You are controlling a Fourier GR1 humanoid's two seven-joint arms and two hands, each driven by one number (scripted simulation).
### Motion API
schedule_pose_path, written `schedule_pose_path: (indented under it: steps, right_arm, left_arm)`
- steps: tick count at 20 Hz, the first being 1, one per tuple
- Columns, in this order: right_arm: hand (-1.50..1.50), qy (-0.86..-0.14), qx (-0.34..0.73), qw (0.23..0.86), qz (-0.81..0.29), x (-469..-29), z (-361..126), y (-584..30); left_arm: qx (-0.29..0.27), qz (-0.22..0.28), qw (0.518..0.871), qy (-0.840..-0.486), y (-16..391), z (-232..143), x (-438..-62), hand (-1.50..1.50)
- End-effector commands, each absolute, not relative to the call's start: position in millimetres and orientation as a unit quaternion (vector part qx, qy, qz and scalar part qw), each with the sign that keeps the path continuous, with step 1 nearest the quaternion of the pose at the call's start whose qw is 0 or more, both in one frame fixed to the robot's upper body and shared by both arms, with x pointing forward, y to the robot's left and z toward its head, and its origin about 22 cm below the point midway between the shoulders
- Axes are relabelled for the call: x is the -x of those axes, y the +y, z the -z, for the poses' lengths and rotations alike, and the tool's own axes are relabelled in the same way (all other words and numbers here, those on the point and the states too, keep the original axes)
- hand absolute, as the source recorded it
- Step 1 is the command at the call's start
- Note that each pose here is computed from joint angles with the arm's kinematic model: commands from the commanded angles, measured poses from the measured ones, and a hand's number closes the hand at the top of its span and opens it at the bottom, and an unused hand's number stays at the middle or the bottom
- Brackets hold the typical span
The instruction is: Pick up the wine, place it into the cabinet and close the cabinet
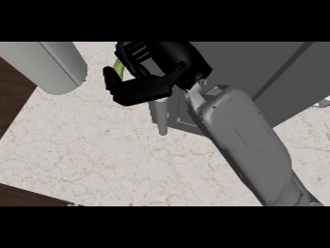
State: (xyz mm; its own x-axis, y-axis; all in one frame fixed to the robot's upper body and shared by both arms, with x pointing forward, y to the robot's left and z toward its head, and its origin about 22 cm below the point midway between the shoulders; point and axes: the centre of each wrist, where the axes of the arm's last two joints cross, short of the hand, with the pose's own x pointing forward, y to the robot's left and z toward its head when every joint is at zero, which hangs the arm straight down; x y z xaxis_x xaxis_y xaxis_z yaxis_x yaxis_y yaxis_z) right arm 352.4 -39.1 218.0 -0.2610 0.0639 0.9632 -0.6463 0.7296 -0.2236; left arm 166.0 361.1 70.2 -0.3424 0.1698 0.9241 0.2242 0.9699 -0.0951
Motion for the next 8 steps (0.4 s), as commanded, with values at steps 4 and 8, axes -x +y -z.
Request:
schedule_pose_path:
  steps: [4, 8]
  right_arm:
    - [1.5, -0.72, -0.124, 0.641, -0.234, -400.5, -188.1, -101.9]
    - [1.5, -0.723, -0.135, 0.633, -0.244, -403.6, -188.4, -102.7]
  left_arm:
    - [0.115, 0.02, 0.565, -0.817, 363.8, -65.3, -162.2, 1.5]
    - [0.112, 0.019, 0.558, -0.822, 361.5, -65.1, -163.5, 1.5]
